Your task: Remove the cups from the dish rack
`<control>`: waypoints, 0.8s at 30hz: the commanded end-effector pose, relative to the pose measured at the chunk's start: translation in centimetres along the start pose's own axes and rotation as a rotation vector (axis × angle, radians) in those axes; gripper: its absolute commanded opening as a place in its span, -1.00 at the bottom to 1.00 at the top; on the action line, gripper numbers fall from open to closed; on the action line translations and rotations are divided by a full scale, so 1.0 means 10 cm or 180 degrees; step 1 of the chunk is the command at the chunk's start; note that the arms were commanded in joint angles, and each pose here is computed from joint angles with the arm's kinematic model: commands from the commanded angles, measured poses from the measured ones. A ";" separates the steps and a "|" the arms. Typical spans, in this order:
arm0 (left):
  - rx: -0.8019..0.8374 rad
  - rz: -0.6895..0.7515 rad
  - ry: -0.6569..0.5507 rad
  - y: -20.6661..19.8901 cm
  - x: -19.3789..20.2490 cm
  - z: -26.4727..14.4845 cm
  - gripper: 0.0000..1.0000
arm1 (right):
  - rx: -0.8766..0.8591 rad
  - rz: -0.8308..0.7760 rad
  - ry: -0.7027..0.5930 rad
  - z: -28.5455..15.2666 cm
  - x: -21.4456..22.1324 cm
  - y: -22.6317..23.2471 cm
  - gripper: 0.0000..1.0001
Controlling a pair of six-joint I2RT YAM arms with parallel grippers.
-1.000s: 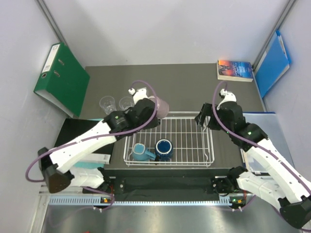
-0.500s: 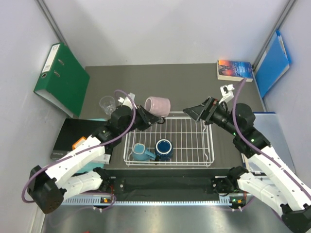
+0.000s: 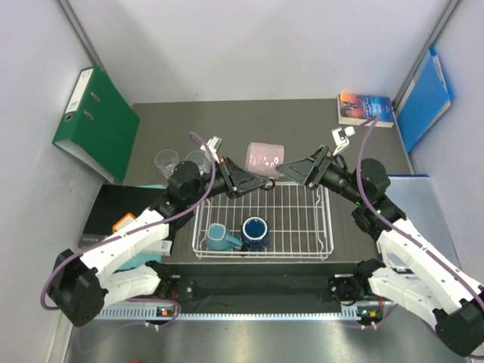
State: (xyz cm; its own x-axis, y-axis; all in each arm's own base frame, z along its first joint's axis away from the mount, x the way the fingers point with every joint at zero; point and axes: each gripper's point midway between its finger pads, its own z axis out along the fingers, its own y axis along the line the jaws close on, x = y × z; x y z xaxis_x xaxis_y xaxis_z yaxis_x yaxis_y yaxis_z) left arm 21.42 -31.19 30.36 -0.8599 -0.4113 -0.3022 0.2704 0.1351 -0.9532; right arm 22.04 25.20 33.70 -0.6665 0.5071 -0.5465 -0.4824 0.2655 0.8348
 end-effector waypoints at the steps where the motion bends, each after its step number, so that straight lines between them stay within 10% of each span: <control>1: 0.0545 0.0227 0.0033 -0.40 -0.01 -0.06 -1.00 | -0.0281 -0.0245 -0.0138 0.03 -0.20 0.32 0.64; 16: 0.0564 0.0178 0.0266 -0.32 0.07 0.03 -1.00 | -0.0470 -0.0060 0.0191 0.33 -0.05 0.25 0.23; 20: 0.0565 0.0197 0.0330 -0.32 0.08 0.07 -1.00 | -0.0451 -0.0092 0.0223 0.34 -0.03 0.22 -0.33; 22: 0.0532 0.0181 0.0350 -0.28 0.08 0.10 -1.00 | -0.0421 -0.0116 0.0217 0.33 -0.04 0.22 -1.00; 24: 0.0526 0.0184 0.0372 -0.28 0.08 0.12 -1.00 | -0.0392 -0.0186 0.0185 0.32 -0.07 0.23 -1.00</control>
State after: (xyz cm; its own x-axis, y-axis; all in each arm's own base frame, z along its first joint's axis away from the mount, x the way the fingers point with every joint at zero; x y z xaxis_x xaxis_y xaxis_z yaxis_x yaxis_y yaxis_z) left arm 20.58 -32.67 28.21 -0.9220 -0.2938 -0.2524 0.2315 0.1045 -0.9672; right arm 23.46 28.40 32.97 -0.7398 0.4240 -0.5224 -0.4867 0.1988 0.8506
